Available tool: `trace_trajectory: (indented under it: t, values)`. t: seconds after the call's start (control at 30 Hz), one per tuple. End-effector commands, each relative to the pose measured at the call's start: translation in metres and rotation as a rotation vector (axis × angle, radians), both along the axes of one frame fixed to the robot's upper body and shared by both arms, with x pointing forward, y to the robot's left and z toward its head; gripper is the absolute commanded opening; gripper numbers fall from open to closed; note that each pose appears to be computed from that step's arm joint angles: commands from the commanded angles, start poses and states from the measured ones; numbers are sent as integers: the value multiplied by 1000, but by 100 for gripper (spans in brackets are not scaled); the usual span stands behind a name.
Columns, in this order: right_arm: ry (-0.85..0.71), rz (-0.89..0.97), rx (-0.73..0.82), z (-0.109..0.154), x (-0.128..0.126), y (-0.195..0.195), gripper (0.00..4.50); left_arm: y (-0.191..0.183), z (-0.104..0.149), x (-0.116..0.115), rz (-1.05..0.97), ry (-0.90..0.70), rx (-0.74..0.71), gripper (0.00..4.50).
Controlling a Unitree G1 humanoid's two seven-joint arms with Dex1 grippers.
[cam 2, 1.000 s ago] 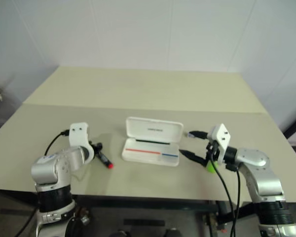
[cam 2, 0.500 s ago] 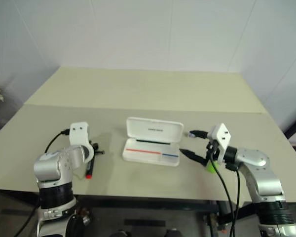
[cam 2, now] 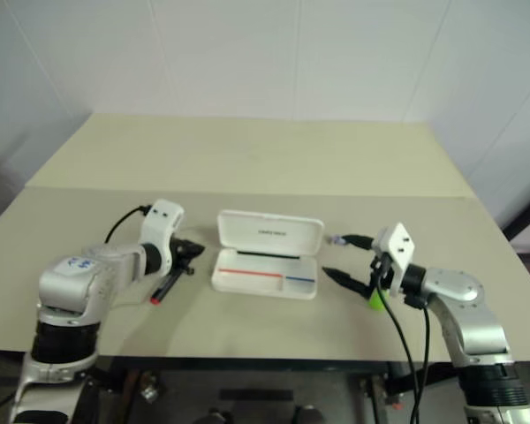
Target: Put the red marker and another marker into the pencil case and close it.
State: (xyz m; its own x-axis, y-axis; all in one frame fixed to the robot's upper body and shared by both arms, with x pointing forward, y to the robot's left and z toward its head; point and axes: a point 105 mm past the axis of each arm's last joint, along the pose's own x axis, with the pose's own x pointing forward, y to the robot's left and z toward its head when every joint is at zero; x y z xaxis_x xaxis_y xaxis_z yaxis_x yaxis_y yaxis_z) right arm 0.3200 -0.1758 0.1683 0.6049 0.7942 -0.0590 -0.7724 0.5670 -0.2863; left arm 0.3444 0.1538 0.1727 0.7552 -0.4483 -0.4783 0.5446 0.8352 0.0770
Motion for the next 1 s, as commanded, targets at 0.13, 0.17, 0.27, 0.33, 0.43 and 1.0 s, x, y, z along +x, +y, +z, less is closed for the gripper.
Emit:
trace_trajectory:
  t: [0.13, 0.17, 0.27, 0.33, 0.43, 1.0]
  values:
    - [-79, -40, 16, 17, -9, -9, 450, -15, 42, -26, -445, -136, 131, 55]
    - [-83, -46, 17, 18, -10, -10, 450, -16, 46, -26, -485, -151, 145, 55]
    - [-88, -64, 20, 18, -14, -12, 450, -30, 61, -25, -646, -244, 168, 55]
    - [-80, -67, 24, 18, -20, -12, 450, -42, 65, -23, -748, -296, 187, 55]
    - [-57, -58, 23, 15, -30, -12, 450, -58, 62, -16, -863, -326, 222, 55]
    - [-34, -12, 29, 24, -70, -28, 450, -139, 33, 25, -1143, -383, 276, 55]
